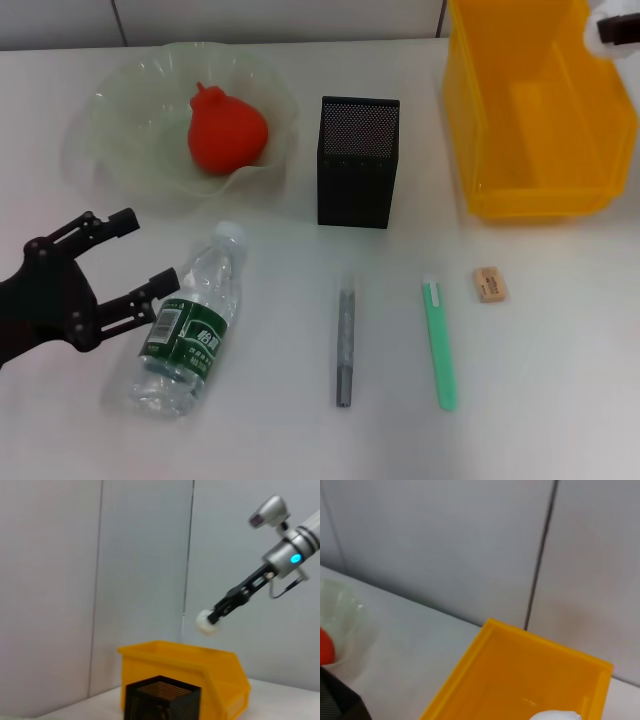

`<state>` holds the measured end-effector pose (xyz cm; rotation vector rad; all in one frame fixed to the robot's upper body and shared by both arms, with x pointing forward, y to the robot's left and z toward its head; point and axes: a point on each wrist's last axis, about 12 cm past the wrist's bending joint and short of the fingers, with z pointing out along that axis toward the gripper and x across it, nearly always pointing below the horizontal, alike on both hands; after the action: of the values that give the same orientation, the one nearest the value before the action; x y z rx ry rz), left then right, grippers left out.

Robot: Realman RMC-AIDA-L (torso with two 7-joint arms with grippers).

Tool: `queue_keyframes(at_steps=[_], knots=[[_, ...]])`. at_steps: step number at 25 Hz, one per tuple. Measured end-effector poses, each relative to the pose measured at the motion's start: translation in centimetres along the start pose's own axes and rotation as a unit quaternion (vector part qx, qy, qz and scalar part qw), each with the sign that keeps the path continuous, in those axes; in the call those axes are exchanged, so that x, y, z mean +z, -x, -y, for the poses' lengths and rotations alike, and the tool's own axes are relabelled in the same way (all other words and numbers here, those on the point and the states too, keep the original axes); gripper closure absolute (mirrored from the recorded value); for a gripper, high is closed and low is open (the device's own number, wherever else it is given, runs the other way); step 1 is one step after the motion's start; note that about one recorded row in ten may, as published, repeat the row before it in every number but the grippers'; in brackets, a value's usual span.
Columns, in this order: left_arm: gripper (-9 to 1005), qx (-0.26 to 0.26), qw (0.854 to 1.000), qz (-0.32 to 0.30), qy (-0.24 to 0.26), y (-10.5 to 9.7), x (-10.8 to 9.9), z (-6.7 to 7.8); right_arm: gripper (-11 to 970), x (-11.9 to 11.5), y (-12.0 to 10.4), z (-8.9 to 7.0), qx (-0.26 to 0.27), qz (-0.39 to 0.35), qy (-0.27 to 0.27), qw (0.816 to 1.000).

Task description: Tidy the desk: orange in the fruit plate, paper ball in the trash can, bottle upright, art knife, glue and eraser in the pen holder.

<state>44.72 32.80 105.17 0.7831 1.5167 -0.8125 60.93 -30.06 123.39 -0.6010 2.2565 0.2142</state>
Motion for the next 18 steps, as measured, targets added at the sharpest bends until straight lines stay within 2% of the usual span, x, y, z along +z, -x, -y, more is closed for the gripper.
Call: queue_keyframes(at_steps=[4, 5, 9, 10, 11, 13, 14, 15, 16, 17, 18], knots=[[168, 0.002, 1.000, -0.003, -0.018, 0.2, 0.4, 0.0, 423, 1.3, -0.7, -0.2, 0.002, 0.006, 0.022, 1.000], [168, 0.003, 1.000, -0.002, -0.022, 0.3, 0.5, 0.0, 415, 1.8, -1.1, -0.5, 0.002, 0.022, 0.044, 0.999], [169, 0.002, 0.999, 0.000, -0.033, 1.5, 0.8, -0.7, 382, 1.5, -1.8, -1.0, 0.005, 0.061, 0.084, 0.995], [169, 0.000, 0.999, -0.005, -0.041, 2.4, 0.9, -1.1, 374, 0.9, -2.5, -1.2, 0.005, 0.090, 0.104, 0.990], [169, 0.000, 0.999, -0.005, -0.041, 2.4, 0.9, -1.1, 305, 0.9, -2.5, -1.2, 0.005, 0.090, 0.104, 0.990], [169, 0.003, 0.998, -0.015, -0.057, 4.5, 1.2, -2.0, 168, 0.1, -3.9, -1.5, -0.011, 0.119, 0.138, 0.983], [170, 0.003, 0.998, -0.015, -0.057, 4.5, 1.2, -2.0, 156, 0.1, -3.9, -1.5, -0.011, 0.119, 0.138, 0.983], [170, 0.002, 0.998, -0.031, -0.055, 5.6, 1.6, -2.7, 144, -0.1, -4.6, -1.8, -0.022, 0.130, 0.155, 0.979], [170, 0.002, 0.998, -0.031, -0.055, 5.6, 1.6, -2.7, 131, -0.3, -5.2, -2.1, -0.032, 0.140, 0.171, 0.975], [170, -0.001, 0.998, -0.043, -0.048, 6.1, 1.9, -3.0, 119, -0.5, -6.1, -2.5, -0.044, 0.156, 0.192, 0.968], [170, 0.001, 0.997, -0.066, -0.039, 6.9, 2.4, -3.2, 107, -0.6, -8.1, -3.3, -0.068, 0.187, 0.231, 0.953]])
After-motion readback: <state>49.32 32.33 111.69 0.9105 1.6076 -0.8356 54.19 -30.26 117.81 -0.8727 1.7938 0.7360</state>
